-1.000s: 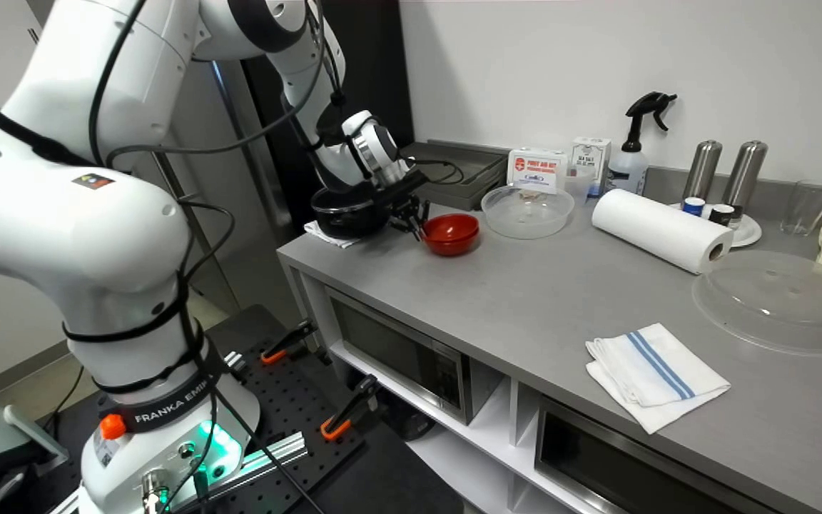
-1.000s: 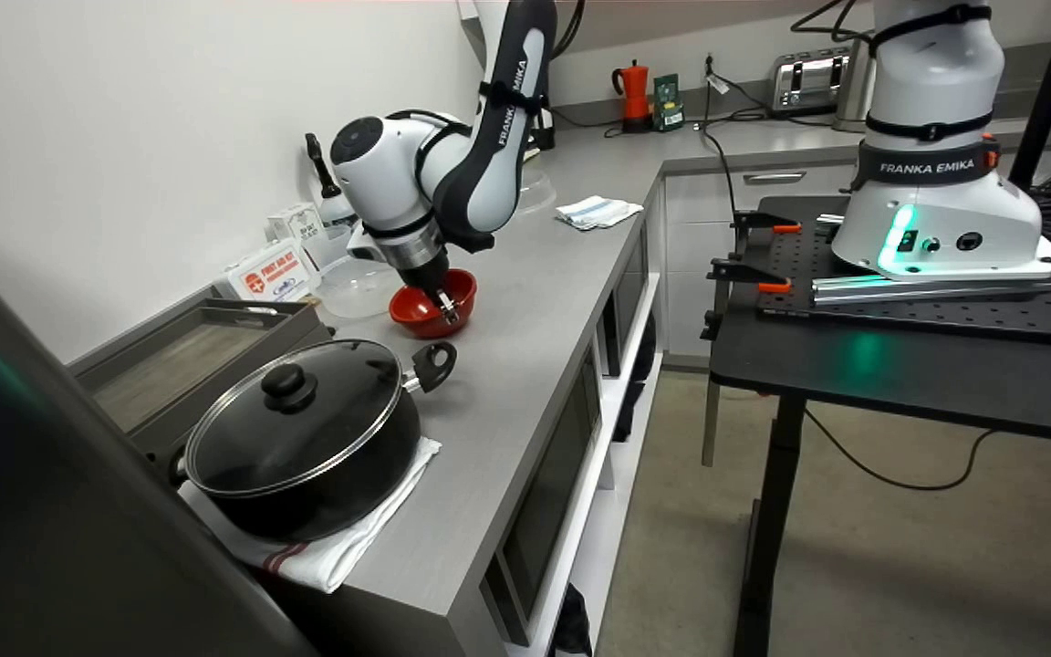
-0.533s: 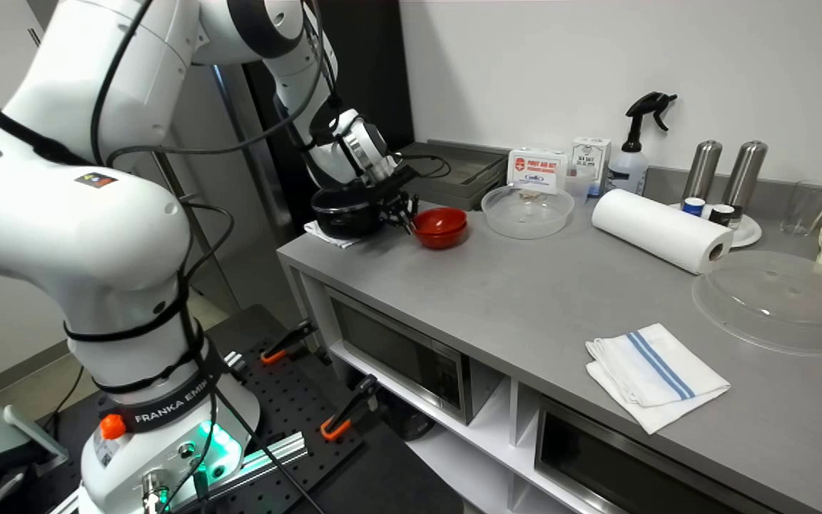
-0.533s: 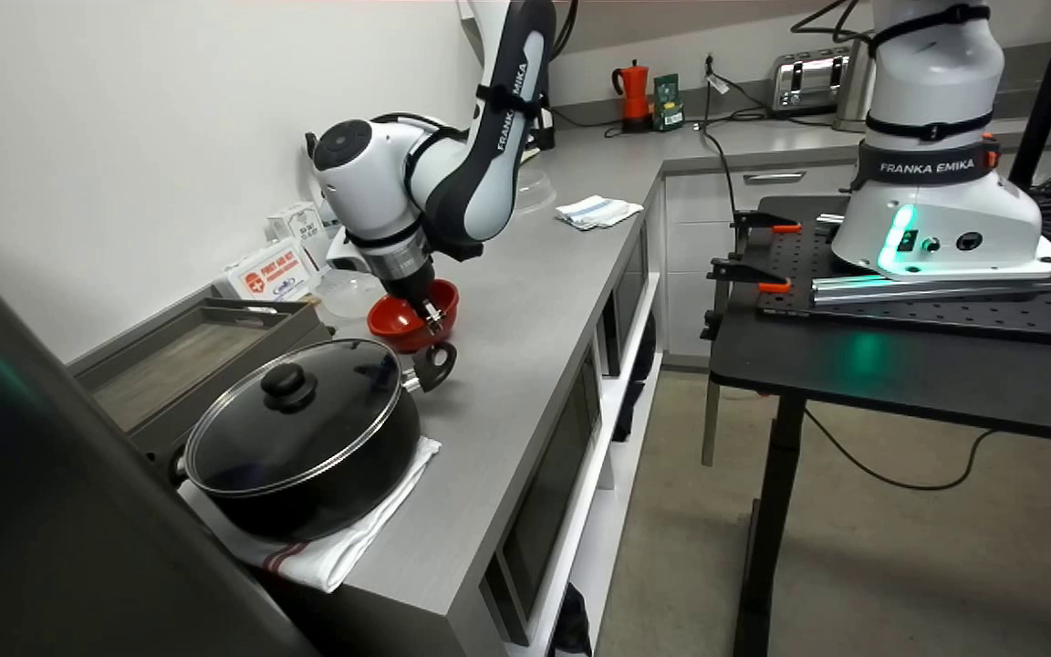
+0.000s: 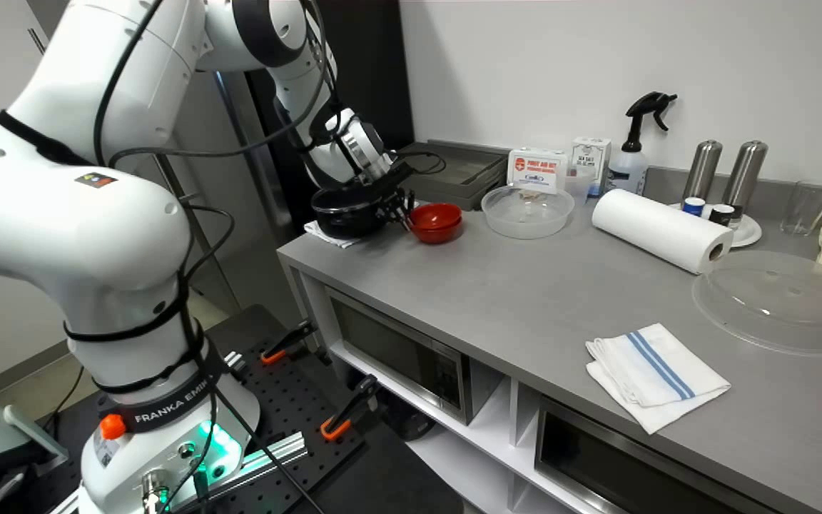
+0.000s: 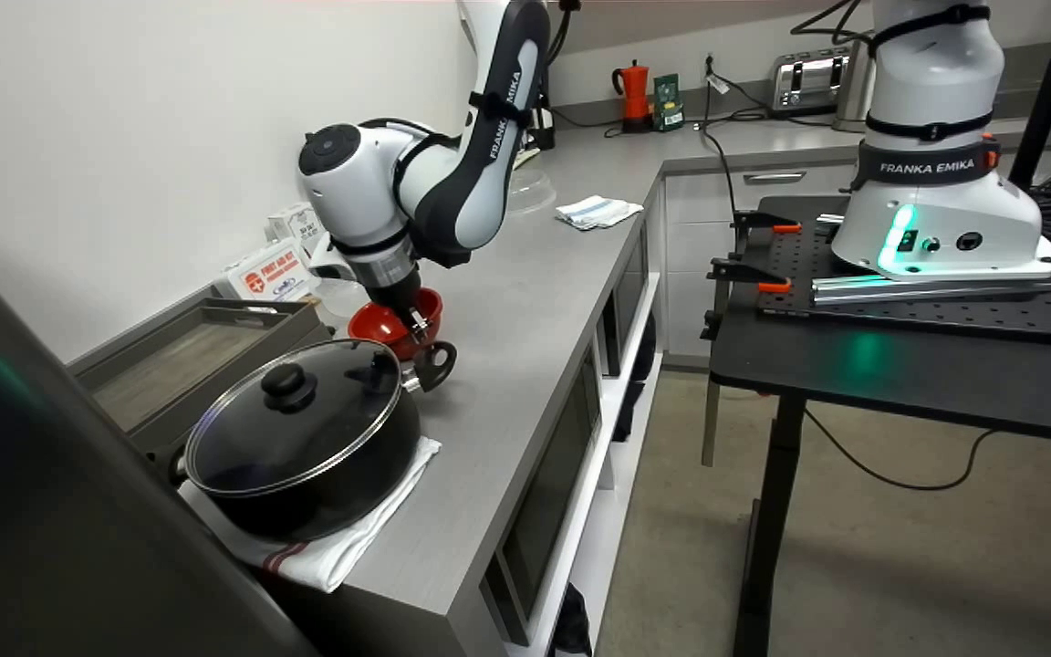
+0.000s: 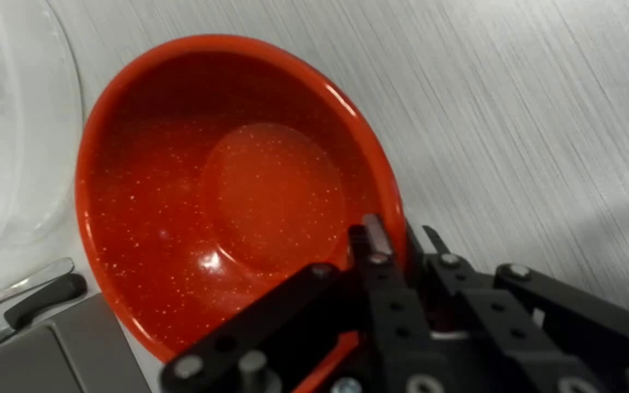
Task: Move the red bowl to the left
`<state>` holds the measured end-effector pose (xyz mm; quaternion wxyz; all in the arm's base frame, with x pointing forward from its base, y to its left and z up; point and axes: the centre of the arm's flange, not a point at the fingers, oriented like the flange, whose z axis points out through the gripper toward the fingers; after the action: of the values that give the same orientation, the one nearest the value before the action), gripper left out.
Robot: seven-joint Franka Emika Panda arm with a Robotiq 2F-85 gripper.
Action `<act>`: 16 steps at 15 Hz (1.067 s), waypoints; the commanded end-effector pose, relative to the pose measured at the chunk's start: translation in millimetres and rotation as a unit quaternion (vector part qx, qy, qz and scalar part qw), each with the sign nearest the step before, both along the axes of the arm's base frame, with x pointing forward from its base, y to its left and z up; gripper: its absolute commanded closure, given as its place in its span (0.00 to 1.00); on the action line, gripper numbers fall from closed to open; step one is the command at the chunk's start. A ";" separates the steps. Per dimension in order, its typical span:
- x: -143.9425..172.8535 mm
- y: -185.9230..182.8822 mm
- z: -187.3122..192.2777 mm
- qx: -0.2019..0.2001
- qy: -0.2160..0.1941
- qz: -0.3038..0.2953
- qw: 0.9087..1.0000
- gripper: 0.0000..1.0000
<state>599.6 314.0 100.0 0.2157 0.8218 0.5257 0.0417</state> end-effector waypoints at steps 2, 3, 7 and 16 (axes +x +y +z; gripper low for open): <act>11.4 12.8 -14.6 -0.009 0.002 0.030 1.000 0.97; 12.5 14.5 -16.7 -0.010 0.003 0.034 0.999 0.97; 17.7 23.5 -16.9 -0.010 0.001 0.051 0.999 0.97; 33.0 37.9 -13.0 -0.014 -0.010 0.086 0.996 0.97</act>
<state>618.4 341.1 88.4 0.2168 0.7840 0.5790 0.0557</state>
